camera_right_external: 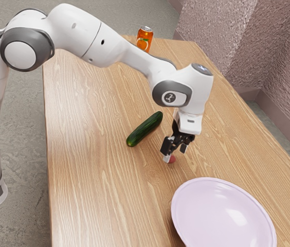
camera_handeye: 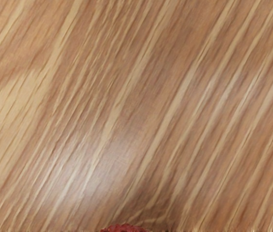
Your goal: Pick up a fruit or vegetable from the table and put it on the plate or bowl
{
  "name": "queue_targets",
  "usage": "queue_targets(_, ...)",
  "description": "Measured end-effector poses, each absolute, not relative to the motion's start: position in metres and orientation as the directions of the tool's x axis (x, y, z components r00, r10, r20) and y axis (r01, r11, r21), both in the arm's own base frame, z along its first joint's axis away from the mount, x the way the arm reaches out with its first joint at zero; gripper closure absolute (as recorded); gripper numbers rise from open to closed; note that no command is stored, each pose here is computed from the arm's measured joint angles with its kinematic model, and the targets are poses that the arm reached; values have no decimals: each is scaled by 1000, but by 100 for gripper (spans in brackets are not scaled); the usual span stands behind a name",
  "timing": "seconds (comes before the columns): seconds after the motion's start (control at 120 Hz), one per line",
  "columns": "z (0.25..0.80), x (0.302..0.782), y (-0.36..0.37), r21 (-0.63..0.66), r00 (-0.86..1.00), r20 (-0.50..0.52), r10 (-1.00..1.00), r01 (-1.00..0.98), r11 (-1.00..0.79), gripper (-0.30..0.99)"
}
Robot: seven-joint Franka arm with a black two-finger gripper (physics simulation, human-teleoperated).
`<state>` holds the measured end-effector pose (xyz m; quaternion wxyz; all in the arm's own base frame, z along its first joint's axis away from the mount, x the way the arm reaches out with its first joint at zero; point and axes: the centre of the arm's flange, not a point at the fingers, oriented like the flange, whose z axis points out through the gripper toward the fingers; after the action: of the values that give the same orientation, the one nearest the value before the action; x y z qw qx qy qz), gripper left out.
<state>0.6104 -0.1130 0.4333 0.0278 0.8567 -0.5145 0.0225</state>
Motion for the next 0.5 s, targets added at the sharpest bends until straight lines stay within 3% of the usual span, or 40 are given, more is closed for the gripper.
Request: queue_targets(0.5,416,607,-112,28,441,31,-897,-898,-440,0)
